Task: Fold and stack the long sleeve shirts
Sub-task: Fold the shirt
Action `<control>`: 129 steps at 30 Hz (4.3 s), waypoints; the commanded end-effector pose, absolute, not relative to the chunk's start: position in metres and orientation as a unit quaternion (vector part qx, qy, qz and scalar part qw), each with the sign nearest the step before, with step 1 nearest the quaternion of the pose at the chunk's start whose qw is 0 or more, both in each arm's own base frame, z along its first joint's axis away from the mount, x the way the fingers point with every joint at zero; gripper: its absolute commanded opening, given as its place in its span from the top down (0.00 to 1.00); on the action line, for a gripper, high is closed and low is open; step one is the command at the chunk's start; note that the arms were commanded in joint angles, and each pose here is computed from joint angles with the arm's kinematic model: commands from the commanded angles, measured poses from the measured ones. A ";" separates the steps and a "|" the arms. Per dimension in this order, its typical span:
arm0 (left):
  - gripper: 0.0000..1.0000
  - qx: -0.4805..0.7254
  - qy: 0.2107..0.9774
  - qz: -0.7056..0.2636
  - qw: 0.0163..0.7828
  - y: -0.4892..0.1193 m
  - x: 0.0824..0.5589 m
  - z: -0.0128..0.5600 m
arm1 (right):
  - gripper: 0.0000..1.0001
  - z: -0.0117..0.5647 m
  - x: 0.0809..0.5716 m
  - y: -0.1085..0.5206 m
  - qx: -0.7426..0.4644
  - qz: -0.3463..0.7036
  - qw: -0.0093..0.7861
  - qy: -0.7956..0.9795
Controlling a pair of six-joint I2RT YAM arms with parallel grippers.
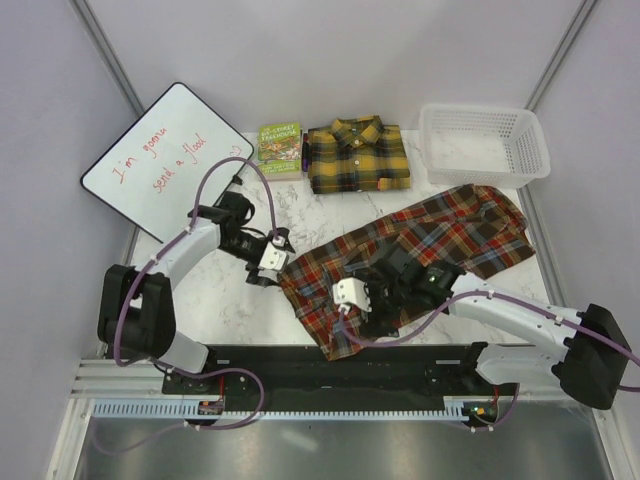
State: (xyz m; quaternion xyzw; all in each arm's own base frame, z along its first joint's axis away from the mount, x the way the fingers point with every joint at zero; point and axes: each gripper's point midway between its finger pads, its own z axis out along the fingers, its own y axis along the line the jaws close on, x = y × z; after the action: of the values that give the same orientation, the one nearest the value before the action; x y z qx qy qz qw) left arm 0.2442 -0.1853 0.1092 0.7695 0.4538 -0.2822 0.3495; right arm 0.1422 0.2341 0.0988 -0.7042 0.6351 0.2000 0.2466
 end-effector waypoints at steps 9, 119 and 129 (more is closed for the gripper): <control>0.13 0.860 0.313 -0.238 0.325 -0.192 0.257 0.052 | 0.08 0.057 0.099 0.267 -0.811 0.150 0.251 0.506; 0.96 0.788 0.512 -0.335 0.070 -0.269 0.122 0.038 | 0.84 0.028 0.131 0.137 -0.834 0.033 -0.001 0.550; 0.96 0.702 0.624 -0.342 0.042 -0.266 0.156 0.037 | 0.83 0.034 0.207 0.128 -0.797 0.003 0.052 0.602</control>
State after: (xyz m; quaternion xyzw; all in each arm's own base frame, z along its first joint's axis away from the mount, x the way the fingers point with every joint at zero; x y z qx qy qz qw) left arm 0.1420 -0.2726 0.0294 0.7581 0.5559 -0.3338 0.0694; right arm 0.1640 0.1311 0.0226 -0.8012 0.5971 0.0332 0.0234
